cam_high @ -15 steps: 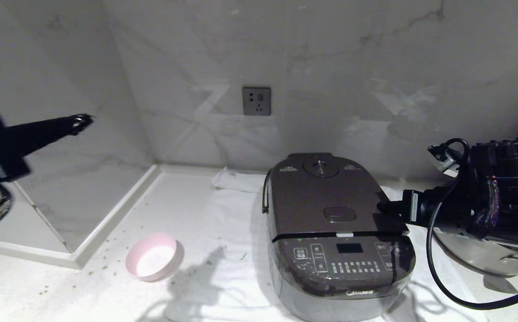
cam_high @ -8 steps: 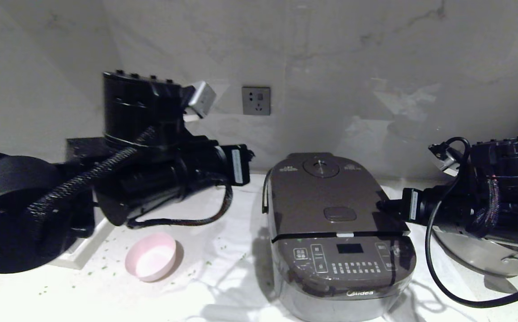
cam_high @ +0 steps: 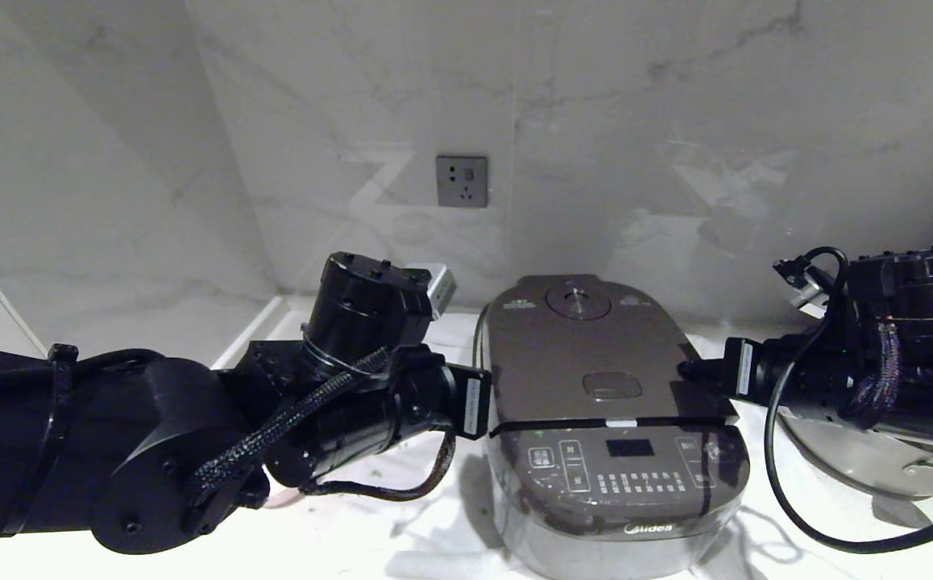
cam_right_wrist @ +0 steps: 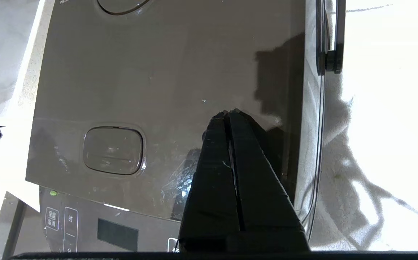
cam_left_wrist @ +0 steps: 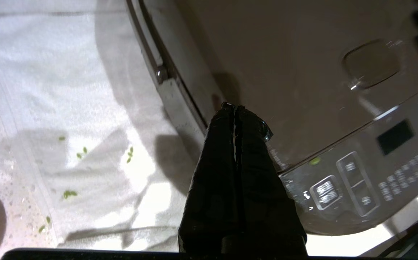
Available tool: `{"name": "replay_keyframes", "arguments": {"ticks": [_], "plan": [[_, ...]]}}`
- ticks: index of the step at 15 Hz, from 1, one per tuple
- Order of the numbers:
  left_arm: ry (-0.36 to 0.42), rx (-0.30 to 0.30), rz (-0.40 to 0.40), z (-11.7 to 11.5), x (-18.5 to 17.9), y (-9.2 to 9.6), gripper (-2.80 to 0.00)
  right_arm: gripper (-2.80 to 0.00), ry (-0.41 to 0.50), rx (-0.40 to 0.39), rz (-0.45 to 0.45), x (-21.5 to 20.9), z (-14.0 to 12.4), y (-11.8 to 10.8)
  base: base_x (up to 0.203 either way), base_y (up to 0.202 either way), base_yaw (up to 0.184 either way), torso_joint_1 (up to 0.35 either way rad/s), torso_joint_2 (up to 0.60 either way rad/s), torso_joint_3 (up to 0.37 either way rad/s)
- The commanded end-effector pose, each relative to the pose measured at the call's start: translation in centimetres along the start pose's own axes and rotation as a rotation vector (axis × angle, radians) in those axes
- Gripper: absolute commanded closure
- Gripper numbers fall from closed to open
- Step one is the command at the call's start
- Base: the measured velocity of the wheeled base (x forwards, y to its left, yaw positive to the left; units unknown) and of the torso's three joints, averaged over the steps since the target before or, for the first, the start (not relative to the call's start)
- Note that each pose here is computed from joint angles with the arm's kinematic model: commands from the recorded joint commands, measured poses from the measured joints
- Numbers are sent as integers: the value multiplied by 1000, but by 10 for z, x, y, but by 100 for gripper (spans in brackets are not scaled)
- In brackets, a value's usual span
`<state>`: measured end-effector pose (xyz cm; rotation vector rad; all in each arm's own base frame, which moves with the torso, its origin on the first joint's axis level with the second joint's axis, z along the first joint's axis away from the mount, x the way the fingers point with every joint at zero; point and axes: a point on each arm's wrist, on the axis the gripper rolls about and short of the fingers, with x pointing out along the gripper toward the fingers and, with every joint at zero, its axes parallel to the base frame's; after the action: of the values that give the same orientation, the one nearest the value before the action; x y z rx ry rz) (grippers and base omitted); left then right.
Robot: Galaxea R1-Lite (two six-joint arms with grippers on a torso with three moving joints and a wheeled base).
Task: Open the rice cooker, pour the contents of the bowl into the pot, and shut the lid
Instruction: Close the rice cooker
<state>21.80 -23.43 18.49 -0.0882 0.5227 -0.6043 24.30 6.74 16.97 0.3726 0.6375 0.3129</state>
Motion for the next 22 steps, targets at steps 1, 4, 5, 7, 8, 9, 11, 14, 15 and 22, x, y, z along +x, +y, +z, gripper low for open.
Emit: {"name": "replay_keyframes", "arguments": {"ticks": [1, 4, 5, 7, 8, 9, 11, 14, 15, 22], "plan": [[12, 7, -10, -4, 1, -4, 0, 0, 1, 1, 4, 0, -1, 0, 0, 0, 0, 0, 0, 0], [30, 15, -13, -10, 6, -8, 0, 0, 4, -4, 10, 0, -2, 3, 0, 0, 0, 0, 0, 0], [36, 16, -15, -11, 8, -9, 0, 0, 5, -5, 11, 0, -2, 3, 0, 0, 0, 0, 0, 0], [42, 20, -26, -13, 9, -13, 0, 0, 8, -3, 9, 0, -3, 2, 0, 0, 0, 0, 0, 0], [48, 24, -32, -15, 9, -16, 0, 0, 13, -2, 8, 1, -4, 2, 0, 0, 0, 0, 0, 0], [51, 25, -35, -16, 9, -17, 0, 0, 16, -2, 7, 1, -4, 1, 0, 0, 0, 0, 0, 0], [63, 30, -35, -19, 13, -18, 0, 0, 21, -1, 6, 2, -5, 1, 0, 0, 0, 0, 0, 0], [78, 39, -44, -24, 14, -22, 0, 0, 34, 4, 1, 3, -8, -1, 0, 0, 0, 0, 0, 0], [83, 41, -44, -25, 15, -22, 0, 0, 35, 4, 1, 4, -8, -2, 0, 0, 0, 0, 0, 0], [109, 56, -42, -33, 21, -25, 0, 0, 39, 10, -1, 4, -9, -2, 0, 0, 0, 0, 0, 0]]}}
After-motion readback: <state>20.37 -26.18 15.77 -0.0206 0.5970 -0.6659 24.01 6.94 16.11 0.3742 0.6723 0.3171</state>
